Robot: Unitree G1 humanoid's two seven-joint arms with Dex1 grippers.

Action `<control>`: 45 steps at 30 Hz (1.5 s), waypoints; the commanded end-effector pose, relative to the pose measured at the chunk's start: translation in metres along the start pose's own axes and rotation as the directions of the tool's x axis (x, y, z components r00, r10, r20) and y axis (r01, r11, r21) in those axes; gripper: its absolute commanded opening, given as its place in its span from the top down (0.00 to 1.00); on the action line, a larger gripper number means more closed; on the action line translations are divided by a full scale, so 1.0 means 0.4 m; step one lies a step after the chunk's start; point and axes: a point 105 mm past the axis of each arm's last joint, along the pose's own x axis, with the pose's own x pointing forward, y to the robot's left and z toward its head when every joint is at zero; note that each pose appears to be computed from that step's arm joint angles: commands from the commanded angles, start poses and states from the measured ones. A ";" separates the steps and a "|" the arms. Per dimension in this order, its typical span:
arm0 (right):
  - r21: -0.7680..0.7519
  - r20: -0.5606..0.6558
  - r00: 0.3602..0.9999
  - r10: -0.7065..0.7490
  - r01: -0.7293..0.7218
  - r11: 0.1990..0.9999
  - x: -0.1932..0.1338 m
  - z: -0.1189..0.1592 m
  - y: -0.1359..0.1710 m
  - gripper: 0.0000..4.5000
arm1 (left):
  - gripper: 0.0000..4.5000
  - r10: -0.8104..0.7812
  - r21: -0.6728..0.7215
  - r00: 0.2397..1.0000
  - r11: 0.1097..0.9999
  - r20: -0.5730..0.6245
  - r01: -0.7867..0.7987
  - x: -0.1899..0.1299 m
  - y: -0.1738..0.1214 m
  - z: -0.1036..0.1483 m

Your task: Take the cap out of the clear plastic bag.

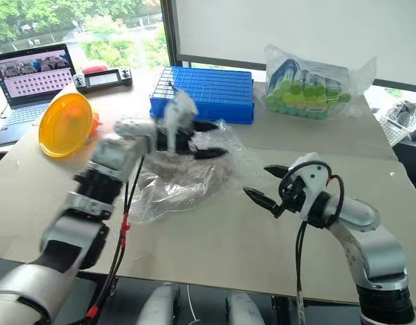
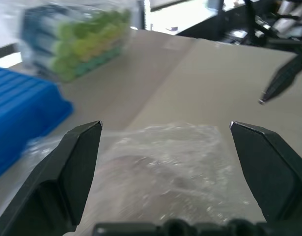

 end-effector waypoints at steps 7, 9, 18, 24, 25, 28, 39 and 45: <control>0.045 -0.037 0.985 -0.169 0.170 0.984 -0.123 -0.031 -0.052 0.00 | 0.00 -0.095 0.182 0.979 0.975 -0.183 0.129 0.096 -0.146 -0.069; 0.049 -0.045 0.979 -0.197 0.199 0.979 -0.149 -0.032 -0.055 0.00 | 0.00 -0.025 0.268 0.962 0.958 -0.273 0.101 0.123 -0.144 -0.105; 0.043 -0.030 0.978 -0.207 0.208 0.977 -0.164 -0.002 -0.011 0.00 | 0.00 0.222 0.585 0.899 0.809 -0.377 0.046 0.217 -0.135 -0.208; 0.042 -0.030 0.973 -0.231 0.232 0.972 -0.166 0.002 -0.003 0.00 | 0.00 0.283 0.629 0.902 0.777 -0.327 -0.016 0.258 -0.131 -0.218; 0.042 -0.030 0.971 -0.237 0.238 0.970 -0.169 0.003 -0.002 0.00 | 0.06 0.293 0.636 0.897 0.771 -0.330 -0.018 0.262 -0.127 -0.222; 0.041 -0.029 0.968 -0.249 0.250 0.967 -0.174 0.005 0.000 0.00 | 0.24 0.311 0.651 0.883 0.759 -0.350 -0.009 0.267 -0.118 -0.238; 0.046 -0.034 0.965 -0.261 0.262 0.964 -0.177 0.003 0.003 0.00 | 0.99 0.351 0.671 0.869 0.741 -0.348 -0.030 0.263 -0.092 -0.249; 0.053 -0.038 0.966 -0.255 0.257 0.965 -0.174 -0.001 0.003 0.00 | 0.99 0.382 0.681 0.889 0.723 -0.252 -0.118 0.249 -0.076 -0.208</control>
